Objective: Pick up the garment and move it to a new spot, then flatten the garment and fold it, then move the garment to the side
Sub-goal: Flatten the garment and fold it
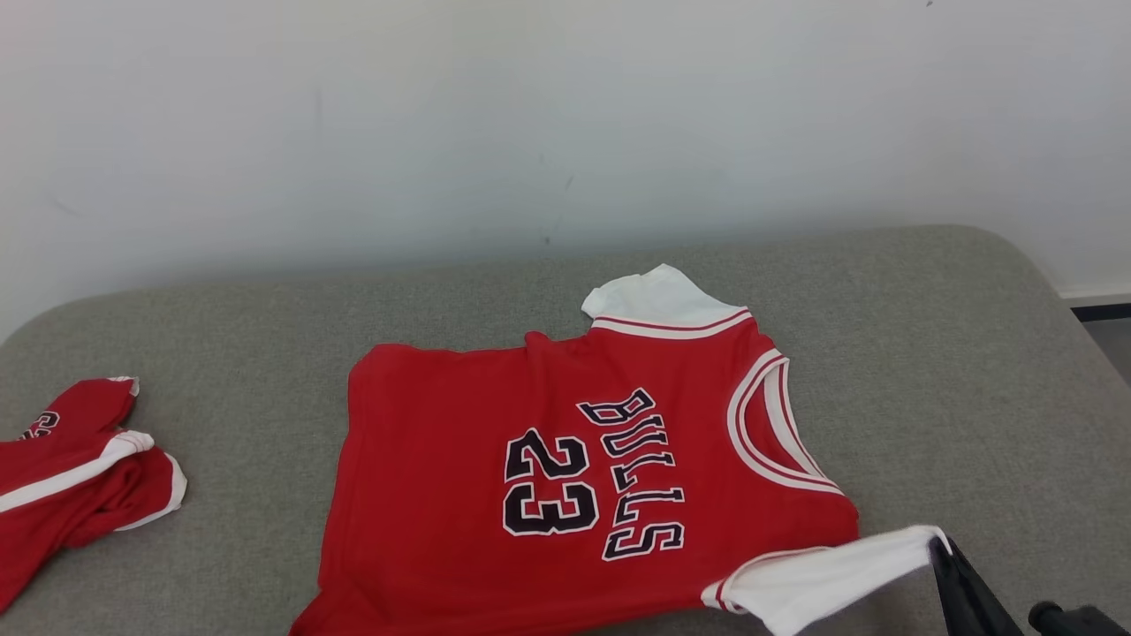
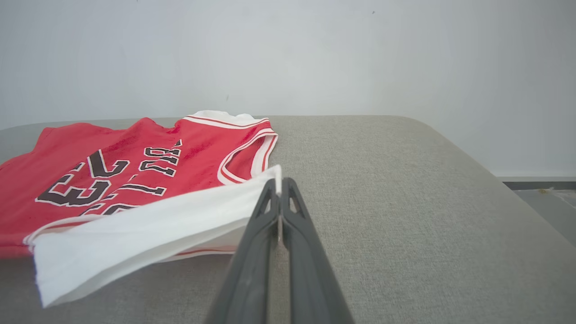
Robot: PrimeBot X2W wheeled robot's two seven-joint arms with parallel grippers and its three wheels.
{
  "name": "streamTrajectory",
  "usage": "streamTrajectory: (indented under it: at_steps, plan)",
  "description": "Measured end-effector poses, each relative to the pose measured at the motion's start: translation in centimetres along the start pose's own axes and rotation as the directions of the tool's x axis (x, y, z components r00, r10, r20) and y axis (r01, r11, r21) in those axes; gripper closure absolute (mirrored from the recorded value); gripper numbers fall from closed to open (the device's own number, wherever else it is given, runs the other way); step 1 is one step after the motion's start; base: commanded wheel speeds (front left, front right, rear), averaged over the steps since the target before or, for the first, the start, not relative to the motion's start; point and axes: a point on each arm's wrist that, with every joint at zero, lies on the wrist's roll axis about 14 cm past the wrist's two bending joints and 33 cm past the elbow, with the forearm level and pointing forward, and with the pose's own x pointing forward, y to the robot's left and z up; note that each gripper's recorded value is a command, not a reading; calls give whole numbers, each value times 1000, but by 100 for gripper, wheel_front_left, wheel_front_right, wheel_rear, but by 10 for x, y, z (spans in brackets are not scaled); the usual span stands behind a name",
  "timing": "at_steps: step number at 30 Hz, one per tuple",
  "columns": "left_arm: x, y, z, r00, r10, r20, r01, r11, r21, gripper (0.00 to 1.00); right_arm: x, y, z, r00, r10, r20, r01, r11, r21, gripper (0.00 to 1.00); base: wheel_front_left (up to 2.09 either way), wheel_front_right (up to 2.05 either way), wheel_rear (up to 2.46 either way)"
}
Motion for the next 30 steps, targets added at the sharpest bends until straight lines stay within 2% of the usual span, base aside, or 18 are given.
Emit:
streamTrajectory:
  at_steps: [7, 12, 18, 30]
  plan:
    - [32, -10, 33, 996, -42, 77, 40, 999, 23, 100, 43, 8, 23, 998, 39, 58, -37, 999, -30, 100, 0, 0, 0]
    - [49, -14, 43, 994, -57, 89, 53, 997, 51, 100, 67, 7, 12, 1000, 27, 13, -27, 999, -33, 100, 0, 0, 0]
    - [73, -15, 54, 993, -61, 99, 55, 996, 64, 100, 105, 11, 18, 999, 31, 20, -30, 998, -46, 100, 0, 0, 0]
    - [105, -11, 44, 997, -46, 54, 42, 997, 72, 100, 145, 9, 6, 999, 29, -21, -30, 996, -81, 100, 0, 0, 0]
